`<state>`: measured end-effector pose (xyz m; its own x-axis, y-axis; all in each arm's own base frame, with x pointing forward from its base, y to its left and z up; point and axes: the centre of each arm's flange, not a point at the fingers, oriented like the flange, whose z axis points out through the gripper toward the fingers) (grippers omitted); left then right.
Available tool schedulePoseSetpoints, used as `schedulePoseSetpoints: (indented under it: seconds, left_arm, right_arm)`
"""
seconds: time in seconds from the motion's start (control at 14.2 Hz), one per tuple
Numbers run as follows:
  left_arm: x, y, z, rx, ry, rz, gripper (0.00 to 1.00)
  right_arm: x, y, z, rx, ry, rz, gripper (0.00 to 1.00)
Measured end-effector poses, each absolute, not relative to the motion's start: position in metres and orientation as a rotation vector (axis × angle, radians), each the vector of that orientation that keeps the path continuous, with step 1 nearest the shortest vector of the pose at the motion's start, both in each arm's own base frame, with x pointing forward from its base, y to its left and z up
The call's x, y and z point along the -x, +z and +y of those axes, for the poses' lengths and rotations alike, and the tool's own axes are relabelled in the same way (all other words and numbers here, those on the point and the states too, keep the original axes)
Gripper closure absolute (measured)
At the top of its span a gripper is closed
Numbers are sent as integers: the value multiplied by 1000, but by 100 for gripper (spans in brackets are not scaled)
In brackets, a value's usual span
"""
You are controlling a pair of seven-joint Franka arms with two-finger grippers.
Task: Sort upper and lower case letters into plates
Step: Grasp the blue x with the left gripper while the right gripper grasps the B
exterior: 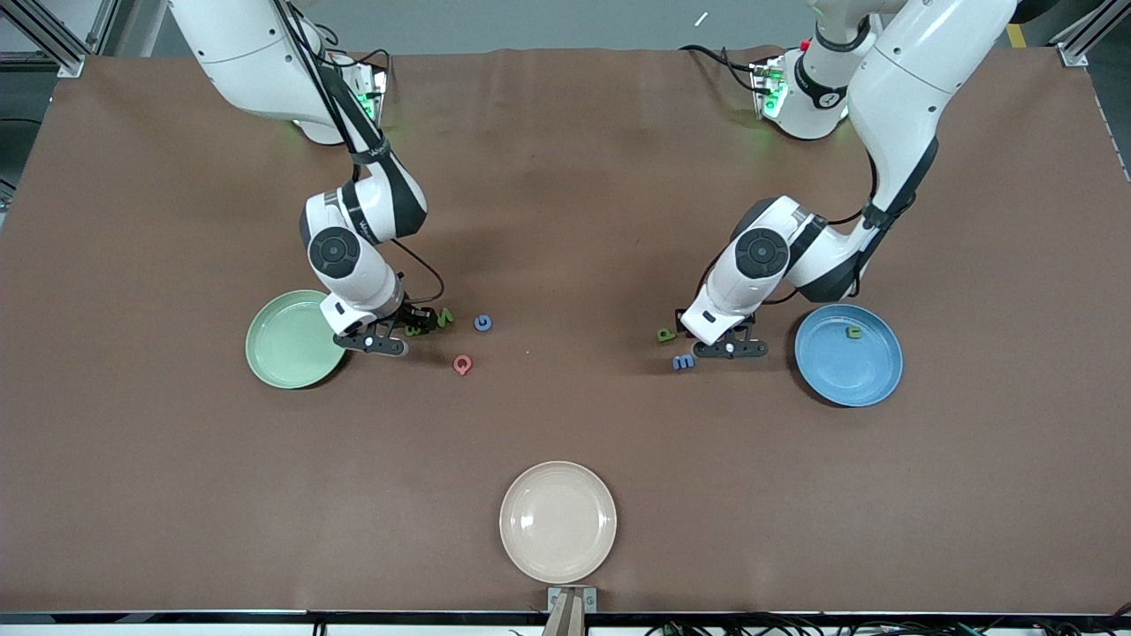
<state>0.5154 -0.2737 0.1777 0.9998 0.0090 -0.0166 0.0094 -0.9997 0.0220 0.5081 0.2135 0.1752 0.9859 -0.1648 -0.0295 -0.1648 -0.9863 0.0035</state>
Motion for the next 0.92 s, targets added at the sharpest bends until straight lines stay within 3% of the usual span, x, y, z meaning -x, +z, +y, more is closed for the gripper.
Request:
schedulePoseSetpoints:
  seconds: [0.21, 0.28, 0.42, 0.49, 0.64, 0.78, 0.85, 0.92]
  left_arm:
    - [-512, 175, -279, -3118, -34, -1, 46]
    - [-511, 174, -281, -3118, -36, -2, 47]
    - [-512, 175, -280, -3119, -33, 8, 61]
    - [-512, 175, -280, -3119, -33, 14, 61]
    - [-513, 176, -279, -3122, -31, 23, 72]
    - [-514, 177, -278, -3121, -27, 28, 73]
    - [-517, 181, -275, -3121, -17, 37, 73]
    - [-523, 186, -268, -3128, -8, 50, 73]
  right_arm:
    - [-509, 172, 214, -3135, -25, -259, 26]
    - [-509, 173, 214, -3136, -22, -259, 31]
    - [-510, 173, 214, -3137, -19, -258, 36]
    - [-510, 173, 214, -3137, -18, -258, 36]
    - [-510, 176, 214, -3139, -14, -258, 51]
    - [-511, 176, 214, -3139, -13, -259, 55]
    - [-511, 177, 213, -3138, -11, -261, 66]
    - [-511, 177, 213, -3138, -12, -261, 65]
